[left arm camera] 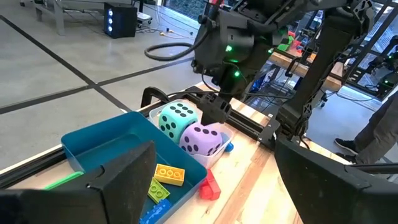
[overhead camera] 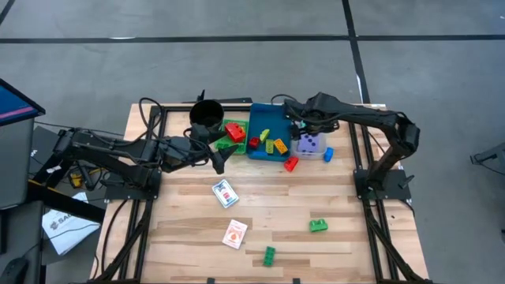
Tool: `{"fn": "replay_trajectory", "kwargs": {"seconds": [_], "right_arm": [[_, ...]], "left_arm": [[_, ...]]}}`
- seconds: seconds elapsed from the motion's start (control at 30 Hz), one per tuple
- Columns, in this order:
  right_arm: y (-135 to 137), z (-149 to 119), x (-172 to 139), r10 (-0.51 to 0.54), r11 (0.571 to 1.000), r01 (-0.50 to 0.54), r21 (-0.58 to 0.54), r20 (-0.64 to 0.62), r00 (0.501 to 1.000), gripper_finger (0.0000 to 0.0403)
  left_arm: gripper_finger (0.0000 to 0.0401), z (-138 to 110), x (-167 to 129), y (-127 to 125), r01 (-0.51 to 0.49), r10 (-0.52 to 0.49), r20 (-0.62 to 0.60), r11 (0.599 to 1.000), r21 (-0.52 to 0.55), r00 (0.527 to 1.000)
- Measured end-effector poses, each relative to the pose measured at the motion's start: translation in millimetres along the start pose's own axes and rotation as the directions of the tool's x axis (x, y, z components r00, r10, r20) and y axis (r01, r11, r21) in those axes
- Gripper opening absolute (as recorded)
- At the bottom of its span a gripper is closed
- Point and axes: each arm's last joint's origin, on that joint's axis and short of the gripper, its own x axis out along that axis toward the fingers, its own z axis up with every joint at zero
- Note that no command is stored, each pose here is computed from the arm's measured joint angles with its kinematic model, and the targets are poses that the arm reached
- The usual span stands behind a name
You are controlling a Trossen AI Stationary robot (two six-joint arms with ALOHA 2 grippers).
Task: Pick & Place Toys
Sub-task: Put the blue deck of cards into the black bucket
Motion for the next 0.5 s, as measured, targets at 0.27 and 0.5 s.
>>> {"fn": "replay_trajectory", "kwargs": {"seconds": [0.27,0.5], "right_arm": [[14.9,-26.3,-23.6,0.13,0.984,-0.121,-0.129,0.065,0.989,0.04],[40.2,-86.6,-84.9,0.511,0.752,-0.291,-0.591,0.245,0.824,0.04]], "left_arm": [[0.0324,0.0,0.0,0.0,0.0,0.0,0.0,1.0,0.0,1.0],[0.0324,0.3,0.0,0.7,-0.024,0.024,0.012,1.0,0.0,1.0]]}}
